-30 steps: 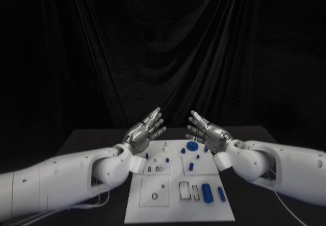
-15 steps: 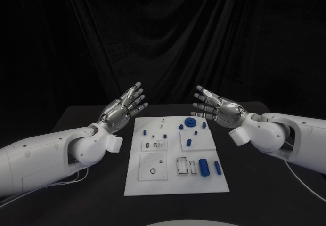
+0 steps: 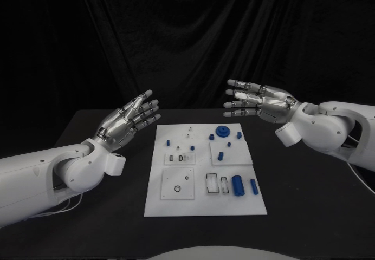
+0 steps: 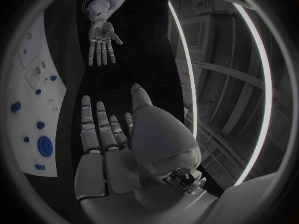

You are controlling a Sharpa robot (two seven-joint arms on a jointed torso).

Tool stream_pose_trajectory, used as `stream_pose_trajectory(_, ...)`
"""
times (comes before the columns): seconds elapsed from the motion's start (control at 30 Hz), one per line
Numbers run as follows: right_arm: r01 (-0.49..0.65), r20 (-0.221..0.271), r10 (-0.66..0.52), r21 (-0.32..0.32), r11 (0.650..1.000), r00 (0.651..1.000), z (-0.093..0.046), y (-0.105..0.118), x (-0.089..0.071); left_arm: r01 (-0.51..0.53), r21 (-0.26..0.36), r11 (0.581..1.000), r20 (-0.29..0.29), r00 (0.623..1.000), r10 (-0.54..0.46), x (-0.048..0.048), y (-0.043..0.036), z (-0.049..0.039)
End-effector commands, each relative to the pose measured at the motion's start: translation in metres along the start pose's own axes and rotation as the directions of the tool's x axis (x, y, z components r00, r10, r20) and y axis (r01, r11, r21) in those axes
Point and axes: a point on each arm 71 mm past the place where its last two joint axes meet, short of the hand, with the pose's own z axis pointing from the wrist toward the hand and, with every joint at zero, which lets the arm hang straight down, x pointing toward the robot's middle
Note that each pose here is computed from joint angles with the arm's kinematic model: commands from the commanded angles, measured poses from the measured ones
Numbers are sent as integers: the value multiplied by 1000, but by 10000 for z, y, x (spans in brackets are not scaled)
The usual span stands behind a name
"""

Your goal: Assemble the parts on the task board

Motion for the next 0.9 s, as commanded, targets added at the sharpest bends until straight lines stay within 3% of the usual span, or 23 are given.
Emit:
stream_pose_trajectory(0.03, 244, -37, -241, 98, 965, 970, 26, 32, 14, -37, 139, 990, 3, 999, 37, 19, -145, -25)
stream_pose_trajectory(0.2, 451, -56, -448, 116, 885, 892, 52, 140, 23, -40, 153, 987, 6, 999, 39, 33, -192, -58)
stream_pose_trajectory(0.33, 583, -71, -579, 133, 802, 812, 103, 194, 39, -40, 156, 987, 11, 999, 38, 37, -229, -107)
stream_pose_trajectory(0.43, 680, -87, -676, 148, 718, 732, 146, 217, 55, -39, 157, 987, 17, 999, 37, 42, -268, -176)
stream_pose_trajectory(0.6, 848, -91, -847, 160, 506, 523, 170, 259, 66, -31, 157, 987, 19, 999, 29, 90, -323, -277)
stream_pose_trajectory(0.7, 914, -65, -920, 163, 372, 387, 164, 299, 65, -19, 154, 988, 7, 1000, 18, 138, -330, -285)
stream_pose_trajectory(0.87, 972, -29, -982, 153, 180, 186, 167, 361, 99, -8, 161, 987, -11, 1000, 10, 205, -361, -284)
stream_pose_trajectory(0.9, 981, -17, -991, 147, 127, 131, 173, 380, 114, -10, 164, 986, -15, 1000, 12, 218, -372, -287)
